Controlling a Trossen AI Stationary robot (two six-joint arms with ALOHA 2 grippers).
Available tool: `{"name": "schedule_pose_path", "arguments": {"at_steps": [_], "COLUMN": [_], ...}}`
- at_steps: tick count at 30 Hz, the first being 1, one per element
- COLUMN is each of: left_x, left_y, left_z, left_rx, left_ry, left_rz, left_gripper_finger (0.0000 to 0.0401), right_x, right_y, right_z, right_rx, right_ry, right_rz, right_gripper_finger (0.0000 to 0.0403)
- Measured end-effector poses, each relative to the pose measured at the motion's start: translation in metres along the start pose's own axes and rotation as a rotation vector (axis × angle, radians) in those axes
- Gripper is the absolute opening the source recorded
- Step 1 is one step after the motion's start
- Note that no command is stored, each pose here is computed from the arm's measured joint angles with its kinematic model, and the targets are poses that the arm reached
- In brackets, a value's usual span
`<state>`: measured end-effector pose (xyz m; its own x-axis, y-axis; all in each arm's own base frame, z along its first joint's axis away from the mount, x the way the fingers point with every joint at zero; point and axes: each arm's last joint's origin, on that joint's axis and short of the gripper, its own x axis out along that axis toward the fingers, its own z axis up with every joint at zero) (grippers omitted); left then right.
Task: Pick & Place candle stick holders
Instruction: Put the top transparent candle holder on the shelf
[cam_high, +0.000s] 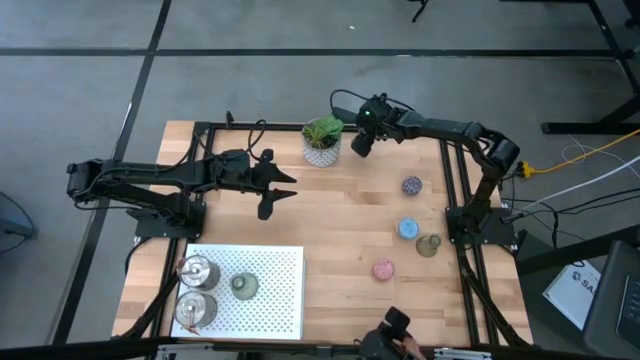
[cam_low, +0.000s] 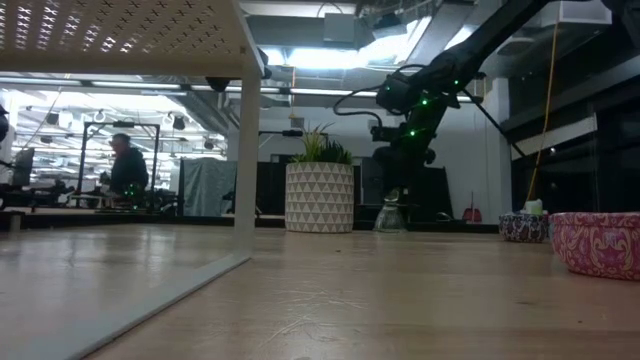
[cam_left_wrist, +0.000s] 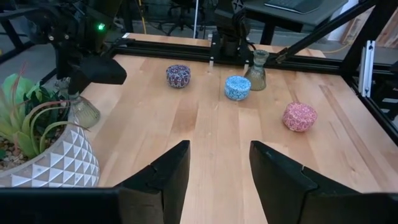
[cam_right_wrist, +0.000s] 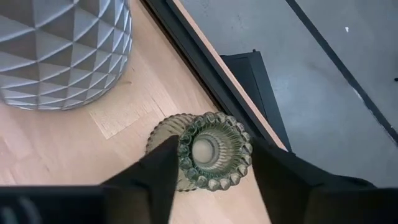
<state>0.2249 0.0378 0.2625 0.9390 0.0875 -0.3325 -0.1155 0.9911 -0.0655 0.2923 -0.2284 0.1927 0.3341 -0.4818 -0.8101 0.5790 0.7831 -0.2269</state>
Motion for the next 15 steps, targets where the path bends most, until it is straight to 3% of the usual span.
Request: {"name": "schedule_pose_path", "arguments": {"at_steps": [9,15], "left_x": [0.0,0.0], "left_y": [0.0,0.0], "left_z": [0.0,0.0], "left_rx": [-0.024,-0.024], "left_ry": [0.0,0.0], "left_rz": [0.0,0.0], "left_gripper_finger": [0.0165,0.0162], "right_x": [-0.002,-0.006], "right_y": [0.01,0.02], "right_z": [-0.003,-0.005], "right_rx": [-0.012,-0.046], "right_ry": [0.039,0.075], "right_rz": [0.047,0.056], "right_gripper_finger": [0.0081,0.0061]}}
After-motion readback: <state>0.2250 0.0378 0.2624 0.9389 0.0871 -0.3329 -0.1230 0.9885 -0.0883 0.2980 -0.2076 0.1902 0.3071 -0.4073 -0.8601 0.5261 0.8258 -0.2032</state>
